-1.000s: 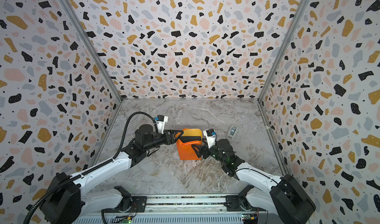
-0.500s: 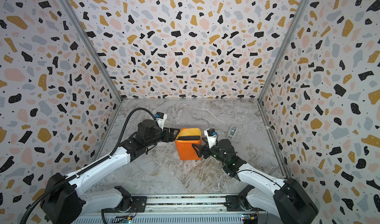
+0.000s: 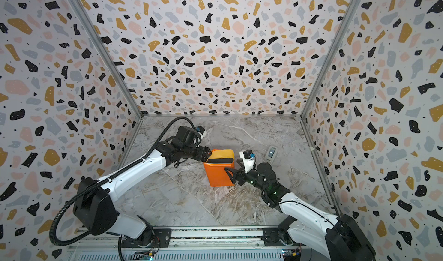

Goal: Wrap a gift box in wrapping paper
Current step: Smooth out the wrapping paper on the gift box.

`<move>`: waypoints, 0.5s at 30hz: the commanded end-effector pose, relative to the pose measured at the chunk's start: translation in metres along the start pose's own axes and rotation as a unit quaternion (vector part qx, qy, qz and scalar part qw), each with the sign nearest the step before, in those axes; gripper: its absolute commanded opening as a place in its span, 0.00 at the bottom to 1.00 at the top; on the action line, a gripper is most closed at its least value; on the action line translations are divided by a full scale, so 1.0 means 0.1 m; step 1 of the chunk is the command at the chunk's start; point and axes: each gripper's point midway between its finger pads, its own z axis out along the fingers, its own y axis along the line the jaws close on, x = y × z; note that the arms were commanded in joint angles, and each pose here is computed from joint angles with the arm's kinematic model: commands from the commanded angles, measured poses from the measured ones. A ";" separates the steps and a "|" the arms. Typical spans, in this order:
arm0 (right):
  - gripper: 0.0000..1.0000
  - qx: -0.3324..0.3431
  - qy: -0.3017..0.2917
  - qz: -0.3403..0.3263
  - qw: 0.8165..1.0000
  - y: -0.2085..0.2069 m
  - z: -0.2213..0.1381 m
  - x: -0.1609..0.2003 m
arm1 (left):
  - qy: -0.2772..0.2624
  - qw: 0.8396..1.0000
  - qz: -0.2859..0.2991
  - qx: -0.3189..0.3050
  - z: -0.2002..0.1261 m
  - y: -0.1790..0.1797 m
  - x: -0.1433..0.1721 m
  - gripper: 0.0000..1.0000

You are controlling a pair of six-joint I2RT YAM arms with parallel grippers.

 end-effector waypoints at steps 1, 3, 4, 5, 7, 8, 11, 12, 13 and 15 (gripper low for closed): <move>0.86 0.005 -0.007 0.000 1.000 -0.01 -0.02 -0.09 | 0.048 0.997 0.056 -0.029 -0.01 -0.03 0.10 0.75; 0.86 0.004 -0.007 0.003 1.000 -0.02 -0.03 -0.09 | 0.063 0.994 0.076 -0.053 0.02 -0.01 0.09 0.75; 0.86 0.004 -0.007 0.006 1.000 -0.02 -0.03 -0.09 | 0.067 0.993 0.081 -0.057 0.03 -0.02 0.07 0.75; 0.86 0.005 -0.006 0.008 1.000 -0.03 -0.03 -0.08 | 0.070 0.992 0.086 -0.063 0.04 -0.01 0.05 0.74; 0.86 0.005 -0.008 0.012 1.000 -0.04 -0.02 -0.08 | 0.069 0.990 0.095 -0.084 0.02 0.03 0.00 0.71; 0.86 0.006 -0.007 0.015 1.000 -0.05 -0.02 -0.07 | 0.068 0.988 0.101 -0.100 0.00 0.07 -0.02 0.67; 0.86 0.006 -0.001 0.020 1.000 -0.08 0.00 -0.04 | 0.069 0.985 0.111 -0.117 -0.04 0.11 -0.08 0.56; 0.86 0.006 0.001 0.022 1.000 -0.09 0.00 -0.03 | 0.065 0.985 0.113 -0.114 -0.04 0.09 -0.10 0.52; 0.86 0.008 0.002 0.024 1.000 -0.10 0.00 -0.02 | 0.064 0.985 0.115 -0.107 -0.05 0.06 -0.12 0.48; 0.86 0.009 0.002 0.026 1.000 -0.11 0.00 -0.02 | 0.059 0.987 0.118 -0.093 -0.06 0.01 -0.15 0.40</move>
